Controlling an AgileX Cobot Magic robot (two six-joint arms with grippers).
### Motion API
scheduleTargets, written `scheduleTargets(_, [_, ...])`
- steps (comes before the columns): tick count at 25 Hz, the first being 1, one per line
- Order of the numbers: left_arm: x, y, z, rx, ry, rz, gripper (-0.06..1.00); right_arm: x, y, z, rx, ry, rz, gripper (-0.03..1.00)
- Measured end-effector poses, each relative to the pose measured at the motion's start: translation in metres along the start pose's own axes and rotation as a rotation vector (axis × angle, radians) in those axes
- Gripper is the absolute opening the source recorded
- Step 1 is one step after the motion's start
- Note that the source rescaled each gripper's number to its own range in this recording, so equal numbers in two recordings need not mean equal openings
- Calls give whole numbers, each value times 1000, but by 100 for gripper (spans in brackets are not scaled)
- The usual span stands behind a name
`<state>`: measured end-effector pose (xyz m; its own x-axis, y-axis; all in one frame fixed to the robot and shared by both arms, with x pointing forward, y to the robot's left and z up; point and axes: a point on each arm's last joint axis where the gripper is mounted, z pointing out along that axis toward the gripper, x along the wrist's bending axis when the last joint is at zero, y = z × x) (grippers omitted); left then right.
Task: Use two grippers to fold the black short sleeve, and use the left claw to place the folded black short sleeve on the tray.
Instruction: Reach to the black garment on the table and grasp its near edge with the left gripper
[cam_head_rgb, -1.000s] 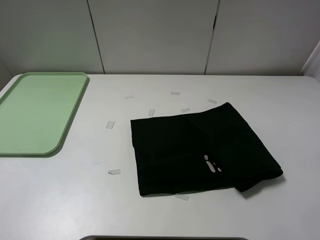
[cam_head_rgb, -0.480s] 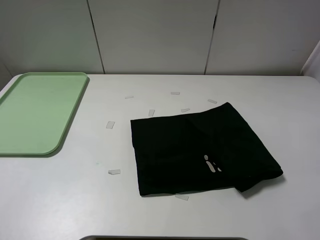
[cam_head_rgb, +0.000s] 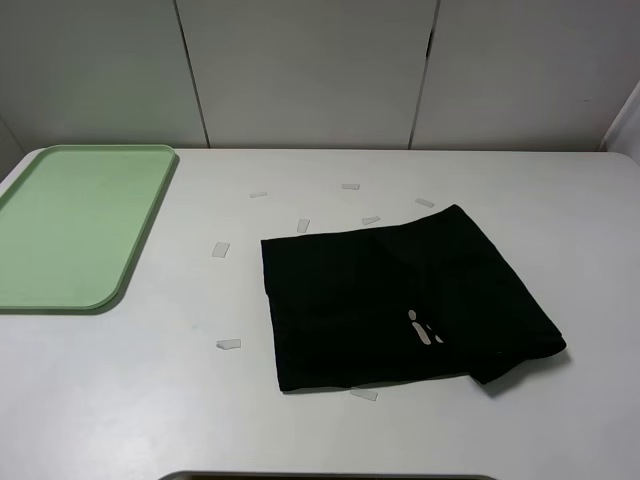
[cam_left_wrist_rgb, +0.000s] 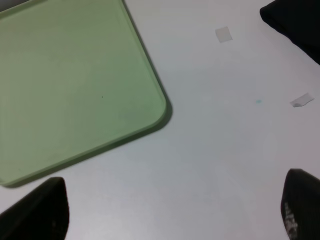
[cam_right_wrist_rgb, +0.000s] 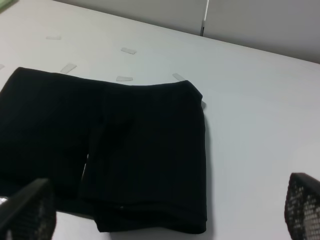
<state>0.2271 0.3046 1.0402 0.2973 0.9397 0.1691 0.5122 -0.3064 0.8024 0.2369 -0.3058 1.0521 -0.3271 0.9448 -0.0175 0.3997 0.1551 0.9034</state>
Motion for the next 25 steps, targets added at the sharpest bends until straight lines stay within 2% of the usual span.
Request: scheduleTargets(25, [0,1,0,-7,1,0,84,0,0,0,0,0,0,100])
